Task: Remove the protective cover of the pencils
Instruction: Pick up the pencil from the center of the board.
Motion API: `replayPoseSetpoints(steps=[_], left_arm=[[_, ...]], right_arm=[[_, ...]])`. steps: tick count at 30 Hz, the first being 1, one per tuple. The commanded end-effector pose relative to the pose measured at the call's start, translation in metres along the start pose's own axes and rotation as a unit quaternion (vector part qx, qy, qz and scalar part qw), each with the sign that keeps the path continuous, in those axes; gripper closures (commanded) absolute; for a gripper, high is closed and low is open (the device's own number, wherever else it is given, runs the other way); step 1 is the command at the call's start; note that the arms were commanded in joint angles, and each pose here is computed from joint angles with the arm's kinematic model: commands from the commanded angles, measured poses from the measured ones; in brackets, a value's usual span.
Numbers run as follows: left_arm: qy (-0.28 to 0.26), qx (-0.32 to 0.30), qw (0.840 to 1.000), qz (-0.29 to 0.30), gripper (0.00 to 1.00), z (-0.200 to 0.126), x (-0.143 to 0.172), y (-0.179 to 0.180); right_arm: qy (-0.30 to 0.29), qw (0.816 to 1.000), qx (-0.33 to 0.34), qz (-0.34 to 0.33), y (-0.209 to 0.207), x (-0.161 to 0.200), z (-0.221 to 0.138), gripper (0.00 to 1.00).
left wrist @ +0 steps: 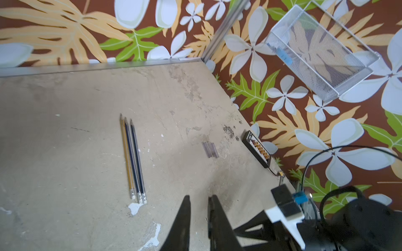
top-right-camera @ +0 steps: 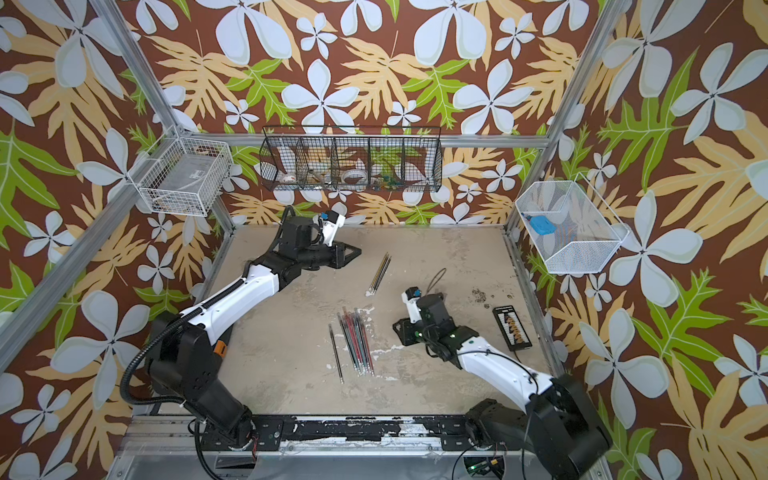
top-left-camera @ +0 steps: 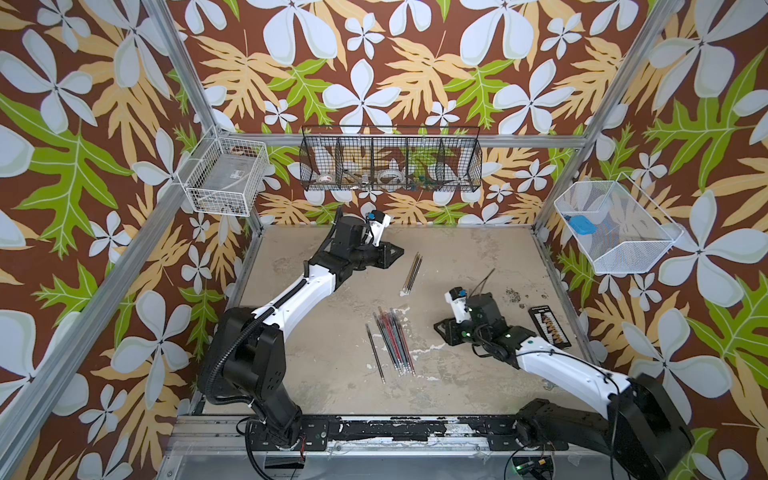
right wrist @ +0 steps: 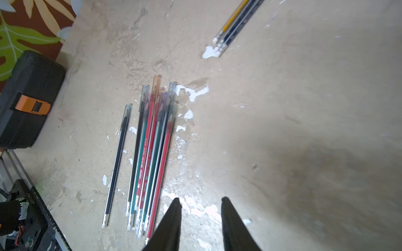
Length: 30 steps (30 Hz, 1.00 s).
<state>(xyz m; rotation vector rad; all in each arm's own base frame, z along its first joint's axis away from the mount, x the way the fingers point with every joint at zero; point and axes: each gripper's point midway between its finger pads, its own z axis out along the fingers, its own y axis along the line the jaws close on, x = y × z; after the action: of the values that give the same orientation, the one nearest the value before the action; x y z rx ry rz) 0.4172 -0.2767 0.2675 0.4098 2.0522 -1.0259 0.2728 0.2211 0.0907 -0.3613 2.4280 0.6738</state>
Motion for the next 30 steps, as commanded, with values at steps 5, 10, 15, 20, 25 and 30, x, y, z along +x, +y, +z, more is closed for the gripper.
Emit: replayPoseSetpoints(steps=[5, 10, 15, 20, 25, 30], left_arm=[[-0.059, -0.029, 0.998, 0.023, 0.79, -0.023, -0.032, 0.005], [-0.061, -0.029, 0.998, 0.017, 0.79, -0.025, -0.035, 0.007], [-0.064, -0.026, 0.998, 0.000, 0.79, -0.027, -0.038, 0.017], [-0.066, -0.020, 0.997, -0.016, 0.80, -0.029, -0.040, 0.025], [-0.066, -0.018, 0.998, -0.016, 0.80, -0.029, -0.040, 0.026], [-0.063, -0.017, 0.998, -0.020, 0.80, -0.028, -0.039, 0.027]], right_arm=[[0.032, 0.997, 0.060, -0.045, 0.031, -0.019, 0.057, 0.66], [0.043, 0.995, 0.083, -0.038, 0.029, -0.026, 0.078, 0.68], [0.055, 0.994, 0.087, -0.040, 0.030, -0.026, 0.092, 0.70], [0.062, 0.993, 0.095, -0.043, 0.029, -0.025, 0.099, 0.71], [0.072, 0.991, 0.099, -0.048, 0.028, -0.020, 0.106, 0.73], [0.083, 0.989, 0.111, -0.053, 0.025, -0.013, 0.113, 0.74]])
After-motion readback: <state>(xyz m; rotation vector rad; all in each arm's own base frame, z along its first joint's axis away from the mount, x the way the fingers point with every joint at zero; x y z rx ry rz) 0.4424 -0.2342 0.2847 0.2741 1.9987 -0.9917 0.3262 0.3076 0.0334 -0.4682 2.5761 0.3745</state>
